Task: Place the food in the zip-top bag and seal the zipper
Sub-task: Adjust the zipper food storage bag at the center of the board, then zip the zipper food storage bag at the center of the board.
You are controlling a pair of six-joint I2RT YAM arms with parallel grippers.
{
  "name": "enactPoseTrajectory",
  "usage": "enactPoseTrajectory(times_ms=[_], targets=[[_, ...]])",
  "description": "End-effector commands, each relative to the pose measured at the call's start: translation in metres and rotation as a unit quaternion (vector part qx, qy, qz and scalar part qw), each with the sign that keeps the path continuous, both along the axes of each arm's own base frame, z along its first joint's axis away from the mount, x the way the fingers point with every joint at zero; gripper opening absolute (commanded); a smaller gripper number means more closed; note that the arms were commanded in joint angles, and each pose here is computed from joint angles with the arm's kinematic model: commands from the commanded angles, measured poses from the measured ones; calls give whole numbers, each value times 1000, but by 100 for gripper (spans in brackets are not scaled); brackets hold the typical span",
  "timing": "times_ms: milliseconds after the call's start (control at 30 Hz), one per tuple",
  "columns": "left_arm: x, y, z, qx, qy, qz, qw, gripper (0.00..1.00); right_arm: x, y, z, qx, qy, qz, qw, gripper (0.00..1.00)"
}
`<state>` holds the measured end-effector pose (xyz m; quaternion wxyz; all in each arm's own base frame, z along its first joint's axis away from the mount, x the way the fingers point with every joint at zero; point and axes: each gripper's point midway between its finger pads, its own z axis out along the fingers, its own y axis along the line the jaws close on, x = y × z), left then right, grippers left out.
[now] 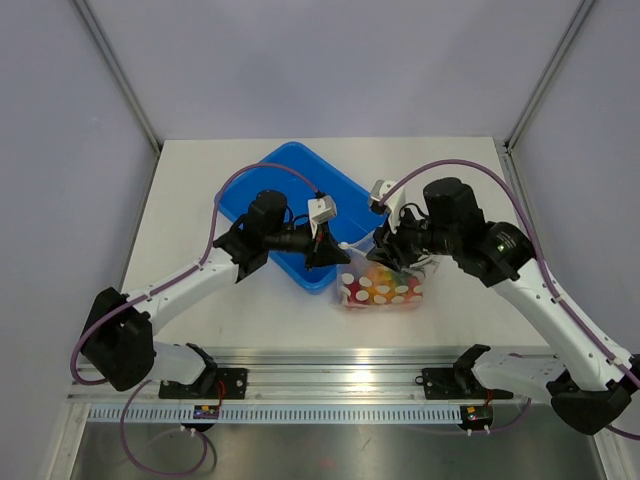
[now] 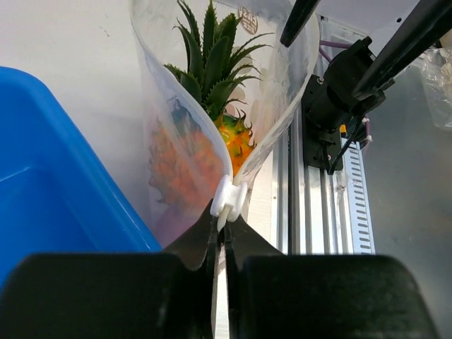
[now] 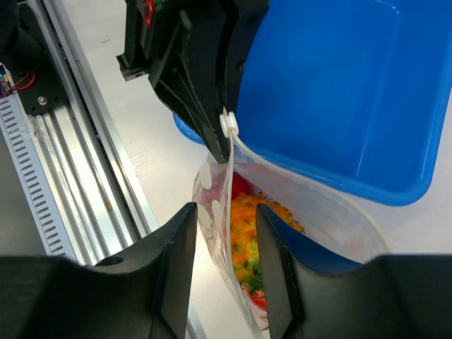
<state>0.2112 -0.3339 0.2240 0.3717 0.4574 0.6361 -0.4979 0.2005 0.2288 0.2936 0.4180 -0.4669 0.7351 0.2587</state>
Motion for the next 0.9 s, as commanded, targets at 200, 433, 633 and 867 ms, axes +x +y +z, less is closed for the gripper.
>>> enactPoseTrajectory(times_ms=[200, 433, 633, 867], targets=[[-2, -1, 42, -75, -51, -2, 996, 0, 4, 26, 17, -2, 10, 68, 998, 44], [-6, -3, 46, -89, -54, -16, 994, 0, 17, 41, 11, -6, 21, 86, 996, 45], [-7, -3, 45, -85, -52, -22, 995, 0, 22, 51, 10, -5, 26, 105, 994, 45], [-8, -4, 42, -81, -51, -29, 995, 0, 25, 58, 4, -11, 36, 120, 992, 45]])
